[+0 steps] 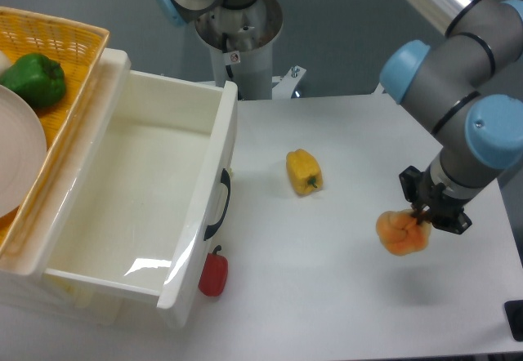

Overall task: Place the round bread in the upper white drawer
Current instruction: 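Lift the held round bread bun with the gripper, then carry the bread bun over the open white drawer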

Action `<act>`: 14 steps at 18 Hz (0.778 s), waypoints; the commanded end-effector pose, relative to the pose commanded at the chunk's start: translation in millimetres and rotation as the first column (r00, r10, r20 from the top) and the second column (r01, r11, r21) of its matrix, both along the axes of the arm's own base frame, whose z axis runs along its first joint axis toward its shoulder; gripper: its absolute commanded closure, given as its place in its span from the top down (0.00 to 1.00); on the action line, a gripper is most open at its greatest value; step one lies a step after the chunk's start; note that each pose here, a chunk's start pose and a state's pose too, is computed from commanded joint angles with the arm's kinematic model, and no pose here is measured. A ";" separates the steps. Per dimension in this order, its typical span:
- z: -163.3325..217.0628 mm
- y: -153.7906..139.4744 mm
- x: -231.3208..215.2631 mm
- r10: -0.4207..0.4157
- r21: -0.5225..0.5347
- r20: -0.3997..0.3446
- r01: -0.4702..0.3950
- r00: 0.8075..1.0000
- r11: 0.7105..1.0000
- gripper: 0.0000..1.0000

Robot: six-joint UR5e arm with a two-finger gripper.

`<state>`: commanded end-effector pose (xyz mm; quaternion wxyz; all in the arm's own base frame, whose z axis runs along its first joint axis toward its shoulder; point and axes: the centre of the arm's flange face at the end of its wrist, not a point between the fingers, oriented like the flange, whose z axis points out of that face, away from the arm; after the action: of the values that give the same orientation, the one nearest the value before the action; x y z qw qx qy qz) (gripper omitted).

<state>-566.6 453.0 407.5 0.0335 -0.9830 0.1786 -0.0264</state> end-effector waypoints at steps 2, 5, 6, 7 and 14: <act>20.7 6.8 21.9 0.042 0.046 0.006 -0.042 0.999 0.998 0.00; 53.6 17.3 50.1 0.114 0.130 0.031 -0.117 0.993 0.985 0.00; 64.5 23.0 60.9 0.130 0.152 0.037 -0.134 0.991 0.979 0.00; 73.1 26.9 69.5 0.145 0.168 0.043 -0.150 0.989 0.974 0.00; 103.6 39.1 143.3 0.126 0.246 0.103 -0.148 0.987 0.958 0.01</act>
<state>-423.3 492.1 511.1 0.1680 -0.9786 0.1103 -0.0437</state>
